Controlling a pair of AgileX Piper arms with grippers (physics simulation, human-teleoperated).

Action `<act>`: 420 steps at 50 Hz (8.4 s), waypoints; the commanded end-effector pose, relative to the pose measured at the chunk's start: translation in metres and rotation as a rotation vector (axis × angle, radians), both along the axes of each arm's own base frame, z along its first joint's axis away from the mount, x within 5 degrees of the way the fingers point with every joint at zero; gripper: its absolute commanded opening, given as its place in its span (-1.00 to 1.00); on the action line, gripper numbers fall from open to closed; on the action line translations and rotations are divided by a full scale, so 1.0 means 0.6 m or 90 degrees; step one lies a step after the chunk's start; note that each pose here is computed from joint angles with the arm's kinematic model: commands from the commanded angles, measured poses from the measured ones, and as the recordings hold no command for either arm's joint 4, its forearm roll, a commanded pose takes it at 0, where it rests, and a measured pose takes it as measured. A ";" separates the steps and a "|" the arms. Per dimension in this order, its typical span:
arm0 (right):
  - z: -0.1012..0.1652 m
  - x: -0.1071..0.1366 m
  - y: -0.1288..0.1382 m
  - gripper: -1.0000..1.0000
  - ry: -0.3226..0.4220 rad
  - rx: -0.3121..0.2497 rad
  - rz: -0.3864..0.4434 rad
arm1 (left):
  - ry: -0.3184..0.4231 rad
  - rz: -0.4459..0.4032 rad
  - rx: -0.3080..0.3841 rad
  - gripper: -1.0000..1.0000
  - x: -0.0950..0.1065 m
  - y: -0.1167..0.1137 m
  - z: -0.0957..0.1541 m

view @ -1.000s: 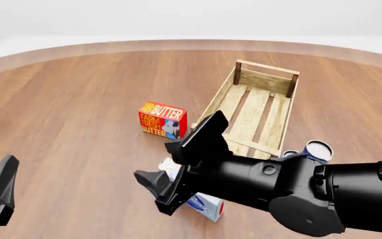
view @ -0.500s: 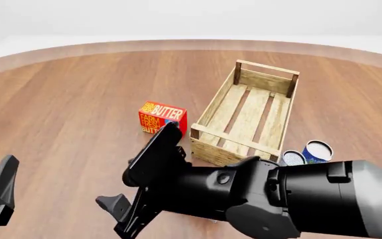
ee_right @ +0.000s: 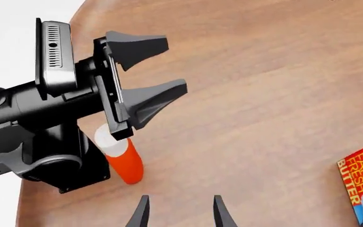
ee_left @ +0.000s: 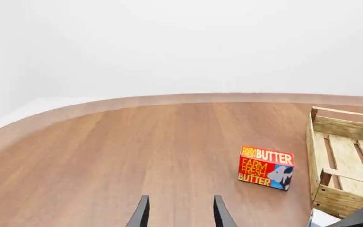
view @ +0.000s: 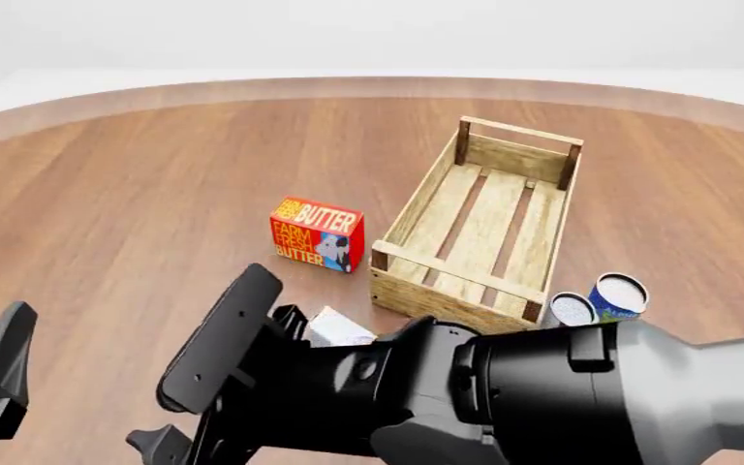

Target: Pick up the ketchup, and put it in the wooden tray.

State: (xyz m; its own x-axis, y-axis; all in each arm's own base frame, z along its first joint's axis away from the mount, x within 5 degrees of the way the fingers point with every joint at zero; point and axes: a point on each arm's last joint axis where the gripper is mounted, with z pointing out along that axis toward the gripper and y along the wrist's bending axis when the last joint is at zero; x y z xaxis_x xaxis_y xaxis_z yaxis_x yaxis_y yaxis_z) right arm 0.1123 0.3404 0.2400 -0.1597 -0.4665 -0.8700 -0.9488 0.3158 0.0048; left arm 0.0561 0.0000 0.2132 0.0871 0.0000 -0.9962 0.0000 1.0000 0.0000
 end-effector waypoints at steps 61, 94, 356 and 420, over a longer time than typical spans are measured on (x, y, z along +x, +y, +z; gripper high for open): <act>-0.094 -0.077 0.185 1.00 -0.039 -0.153 0.162 | 0.000 0.000 0.000 1.00 0.000 0.000 0.000; -0.153 -0.061 0.202 1.00 -0.034 -0.169 0.153 | 0.000 0.000 0.000 1.00 0.000 0.000 0.000; -0.092 0.473 -0.402 -1.00 0.075 -0.179 -0.577 | 0.000 0.000 0.000 1.00 0.000 0.000 0.000; -0.086 0.462 -0.411 1.00 0.042 -0.163 -0.580 | 0.000 0.000 0.000 1.00 0.000 0.000 0.000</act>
State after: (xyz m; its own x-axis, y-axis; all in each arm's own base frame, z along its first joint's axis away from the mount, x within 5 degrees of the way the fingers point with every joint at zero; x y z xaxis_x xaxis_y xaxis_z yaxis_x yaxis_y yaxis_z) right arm 0.3934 0.0942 0.1793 -0.6262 -0.3094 -0.7156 -0.3341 0.9358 -0.1122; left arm 0.0561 0.0000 0.2132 0.0871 0.0000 -0.9962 0.0000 1.0000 0.0000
